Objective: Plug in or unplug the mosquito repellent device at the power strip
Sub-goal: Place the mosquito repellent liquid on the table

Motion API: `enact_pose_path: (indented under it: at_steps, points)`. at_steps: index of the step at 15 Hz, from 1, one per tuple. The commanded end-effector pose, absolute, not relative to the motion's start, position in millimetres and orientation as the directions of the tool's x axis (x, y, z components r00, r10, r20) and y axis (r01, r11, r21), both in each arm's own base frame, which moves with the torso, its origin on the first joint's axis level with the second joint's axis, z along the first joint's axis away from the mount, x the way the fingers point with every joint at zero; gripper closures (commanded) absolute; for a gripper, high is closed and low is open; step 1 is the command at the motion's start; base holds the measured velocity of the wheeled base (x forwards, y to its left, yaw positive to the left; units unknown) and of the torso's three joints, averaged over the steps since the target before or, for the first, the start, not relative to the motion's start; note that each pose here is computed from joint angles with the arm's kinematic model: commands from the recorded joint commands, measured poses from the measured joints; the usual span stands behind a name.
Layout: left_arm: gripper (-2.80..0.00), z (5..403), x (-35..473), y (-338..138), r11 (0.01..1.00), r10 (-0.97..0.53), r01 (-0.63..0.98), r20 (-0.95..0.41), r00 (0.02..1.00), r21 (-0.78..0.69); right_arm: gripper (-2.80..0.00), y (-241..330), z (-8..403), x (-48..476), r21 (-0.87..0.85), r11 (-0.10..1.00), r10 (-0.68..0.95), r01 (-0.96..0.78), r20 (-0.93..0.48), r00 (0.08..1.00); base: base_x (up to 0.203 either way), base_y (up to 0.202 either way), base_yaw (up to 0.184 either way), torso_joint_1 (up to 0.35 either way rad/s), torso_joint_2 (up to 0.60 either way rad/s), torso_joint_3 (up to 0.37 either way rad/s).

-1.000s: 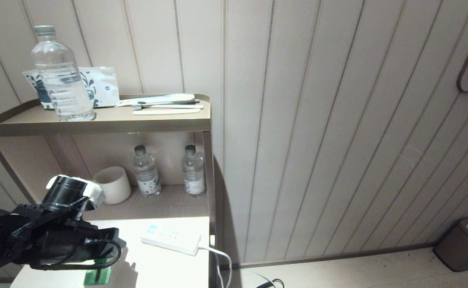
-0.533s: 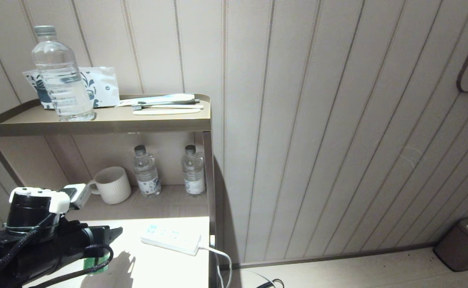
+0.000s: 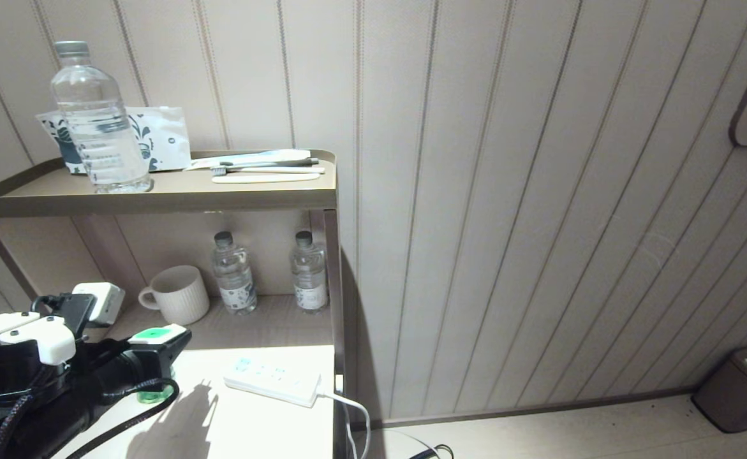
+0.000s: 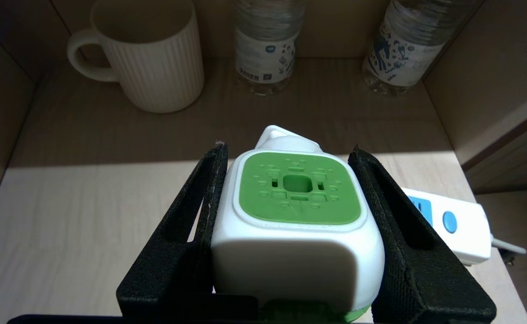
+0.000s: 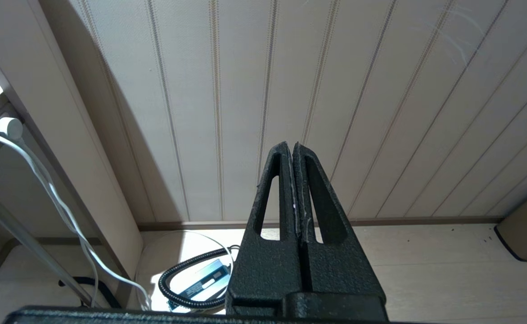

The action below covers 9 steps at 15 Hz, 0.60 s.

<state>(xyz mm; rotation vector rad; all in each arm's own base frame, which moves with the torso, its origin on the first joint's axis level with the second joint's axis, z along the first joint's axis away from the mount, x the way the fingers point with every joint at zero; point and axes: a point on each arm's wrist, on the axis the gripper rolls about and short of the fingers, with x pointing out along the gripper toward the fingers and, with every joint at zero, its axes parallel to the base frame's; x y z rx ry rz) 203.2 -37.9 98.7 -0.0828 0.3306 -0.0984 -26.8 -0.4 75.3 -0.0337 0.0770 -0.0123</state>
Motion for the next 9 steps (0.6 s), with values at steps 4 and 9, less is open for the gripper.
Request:
enact_pose_path:
  at_steps: [4, 9]
  points:
    - [0.0, 88, 200, -37, 0.992, -0.113, 0.085, -0.339, 0.934, -0.095, 0.0, 0, 75, -27, -0.035, 0.999, -0.014, 0.011, -0.079, 0.997, 0.0, 0.0, 0.0, 0.0, 0.0, 0.0]
    - [0.0, 78, 211, -34, 0.994, -0.092, 0.069, -0.306, 0.947, -0.084, 0.0, 0, 75, -27, -0.035, 0.999, -0.014, 0.011, -0.079, 0.997, 0.0, 0.0, 0.0, 0.0, 0.0, 0.0]
